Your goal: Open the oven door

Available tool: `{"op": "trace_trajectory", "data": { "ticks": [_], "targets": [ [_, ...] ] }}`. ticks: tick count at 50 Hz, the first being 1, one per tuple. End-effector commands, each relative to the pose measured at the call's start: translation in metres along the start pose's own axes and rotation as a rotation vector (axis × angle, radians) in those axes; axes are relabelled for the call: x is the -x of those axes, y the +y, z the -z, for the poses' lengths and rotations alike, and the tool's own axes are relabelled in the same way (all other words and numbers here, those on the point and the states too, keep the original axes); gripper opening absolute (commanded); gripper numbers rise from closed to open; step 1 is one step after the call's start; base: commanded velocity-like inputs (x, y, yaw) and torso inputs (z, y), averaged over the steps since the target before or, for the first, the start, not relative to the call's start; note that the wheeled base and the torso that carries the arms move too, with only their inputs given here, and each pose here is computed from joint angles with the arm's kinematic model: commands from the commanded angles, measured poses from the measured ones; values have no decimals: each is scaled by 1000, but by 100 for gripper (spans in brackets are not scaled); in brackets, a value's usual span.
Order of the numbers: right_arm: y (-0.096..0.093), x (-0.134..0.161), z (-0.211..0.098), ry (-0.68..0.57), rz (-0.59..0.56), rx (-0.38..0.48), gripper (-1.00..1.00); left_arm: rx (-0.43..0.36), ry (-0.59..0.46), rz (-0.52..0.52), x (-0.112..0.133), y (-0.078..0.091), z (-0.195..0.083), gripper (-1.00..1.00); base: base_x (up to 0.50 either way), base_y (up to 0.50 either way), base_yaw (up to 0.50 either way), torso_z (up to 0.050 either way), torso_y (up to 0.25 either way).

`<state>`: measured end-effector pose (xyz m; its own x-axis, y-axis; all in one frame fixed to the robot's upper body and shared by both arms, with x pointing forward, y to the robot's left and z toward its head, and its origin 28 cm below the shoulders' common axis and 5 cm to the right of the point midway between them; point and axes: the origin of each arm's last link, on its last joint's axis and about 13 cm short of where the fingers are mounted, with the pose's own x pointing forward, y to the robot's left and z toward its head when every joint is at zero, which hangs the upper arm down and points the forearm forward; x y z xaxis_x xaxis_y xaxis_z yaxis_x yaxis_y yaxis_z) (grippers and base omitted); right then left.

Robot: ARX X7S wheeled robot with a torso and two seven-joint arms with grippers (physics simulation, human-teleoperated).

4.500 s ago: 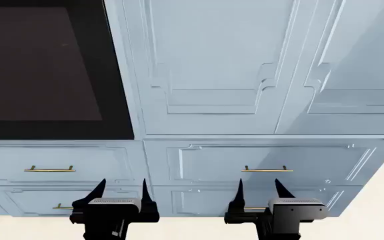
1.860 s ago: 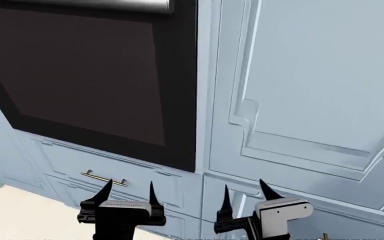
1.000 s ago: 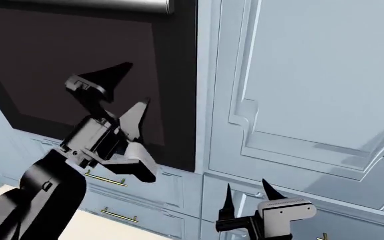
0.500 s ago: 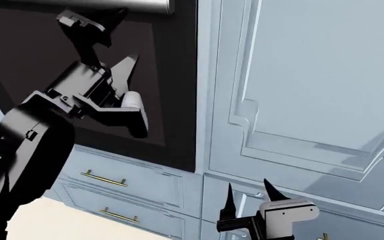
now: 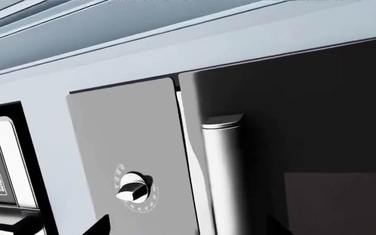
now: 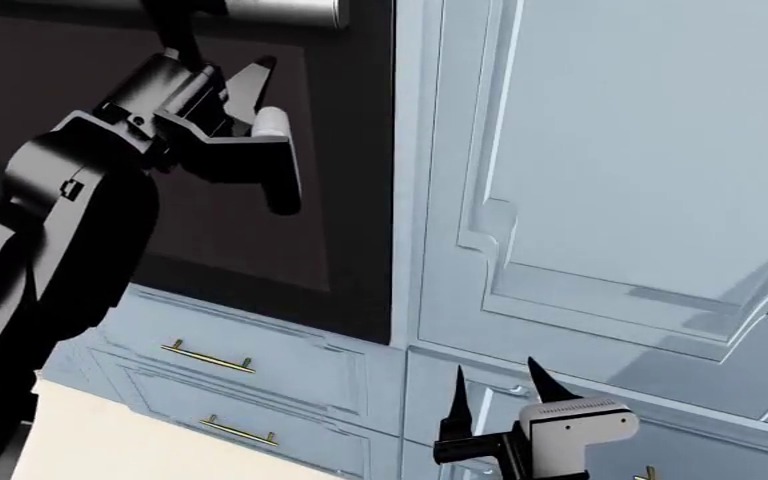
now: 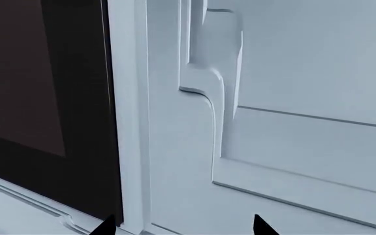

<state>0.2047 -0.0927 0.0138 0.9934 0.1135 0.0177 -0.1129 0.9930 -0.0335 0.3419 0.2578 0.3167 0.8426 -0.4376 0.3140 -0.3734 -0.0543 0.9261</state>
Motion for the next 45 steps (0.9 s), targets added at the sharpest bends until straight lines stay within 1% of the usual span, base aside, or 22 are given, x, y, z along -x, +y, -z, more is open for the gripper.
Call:
{"op": "trace_trajectory", "data": {
  "ticks": [1,17,21,26,29,38,45],
  "targets": [
    [0,0,-1,-2,0,-1,100,-13,1,-9,-9,9,1,100,0,0,0,0,0],
    [0,0,-1,-5,0,-4,100,-3,-13,13,-24,2,-4,100,0,0,0,0,0],
    [0,0,0,-5,0,-5,100,13,-11,18,-24,-1,-5,100,0,0,0,0,0],
    [0,0,0,-4,0,-5,100,65,-8,30,-24,-7,-8,100,0,0,0,0,0],
    [0,0,0,-3,0,-6,100,74,-6,34,-23,-10,-9,100,0,0,0,0,0],
    [0,0,0,-3,0,-6,100,70,22,36,-24,-13,-2,100,0,0,0,0,0],
    [-1,0,0,-3,-1,-6,100,53,22,28,-28,-9,-2,100,0,0,0,0,0]
  ]
}}
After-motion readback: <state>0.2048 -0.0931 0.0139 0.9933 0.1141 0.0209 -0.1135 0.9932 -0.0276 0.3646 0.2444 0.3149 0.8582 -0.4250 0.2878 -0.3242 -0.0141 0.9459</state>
